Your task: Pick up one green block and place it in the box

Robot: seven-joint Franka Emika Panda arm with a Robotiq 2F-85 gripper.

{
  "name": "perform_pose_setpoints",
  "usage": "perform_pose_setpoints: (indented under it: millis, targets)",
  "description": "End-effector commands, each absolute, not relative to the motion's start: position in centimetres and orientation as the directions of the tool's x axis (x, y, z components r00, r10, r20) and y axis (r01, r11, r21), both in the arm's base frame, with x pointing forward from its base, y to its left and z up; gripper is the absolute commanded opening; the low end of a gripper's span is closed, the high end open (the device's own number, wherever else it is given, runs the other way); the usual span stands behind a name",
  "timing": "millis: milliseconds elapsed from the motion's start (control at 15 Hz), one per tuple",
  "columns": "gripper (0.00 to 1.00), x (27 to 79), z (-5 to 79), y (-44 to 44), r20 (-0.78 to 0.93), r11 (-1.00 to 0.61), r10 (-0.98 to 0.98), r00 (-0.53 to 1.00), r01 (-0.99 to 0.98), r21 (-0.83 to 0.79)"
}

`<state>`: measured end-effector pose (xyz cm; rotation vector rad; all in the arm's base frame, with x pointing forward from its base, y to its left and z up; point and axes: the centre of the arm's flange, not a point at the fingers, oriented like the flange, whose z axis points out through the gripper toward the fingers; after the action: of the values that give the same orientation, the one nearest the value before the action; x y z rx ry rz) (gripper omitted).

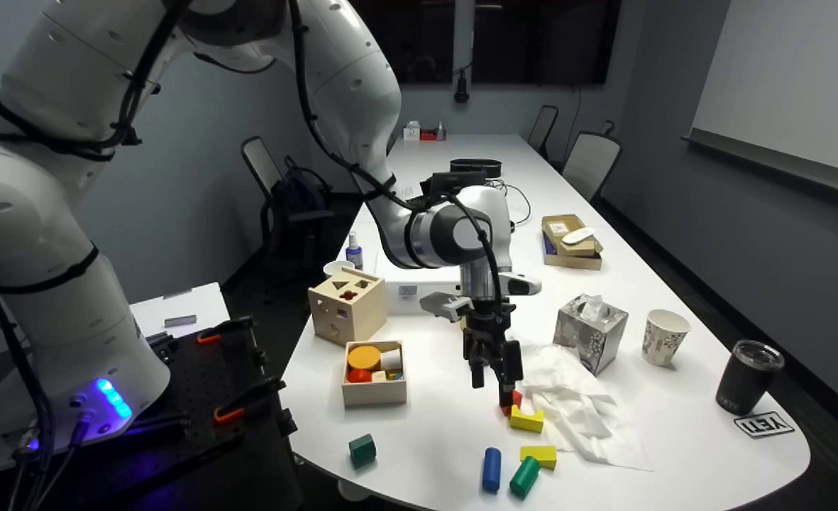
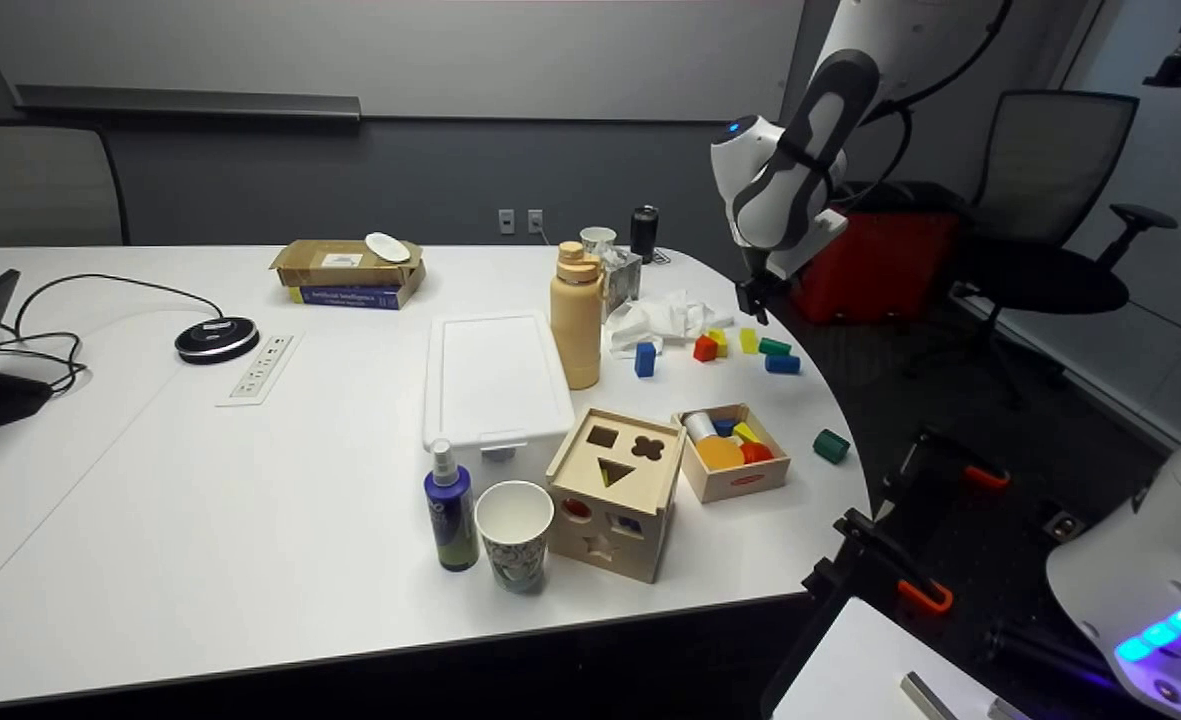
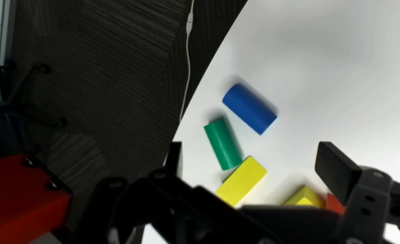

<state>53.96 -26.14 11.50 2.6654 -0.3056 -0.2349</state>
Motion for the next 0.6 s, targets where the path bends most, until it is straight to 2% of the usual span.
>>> perform_pose_setpoints:
  millis: [0, 200, 533]
  targets:
    - [1.0, 53.8, 9.4, -26.8, -0.227, -0.933, -0.091, 0.97, -0.004, 0.36]
    - [1.0, 53.7, 6.9, -28.4, -0.322, -0.943, 0.022, 0.946, 0.127, 0.309]
    - [1.0, 53.6, 3.9, -31.0, -0.428, -0.933, 0.105, 0.898, 0.238, 0.27]
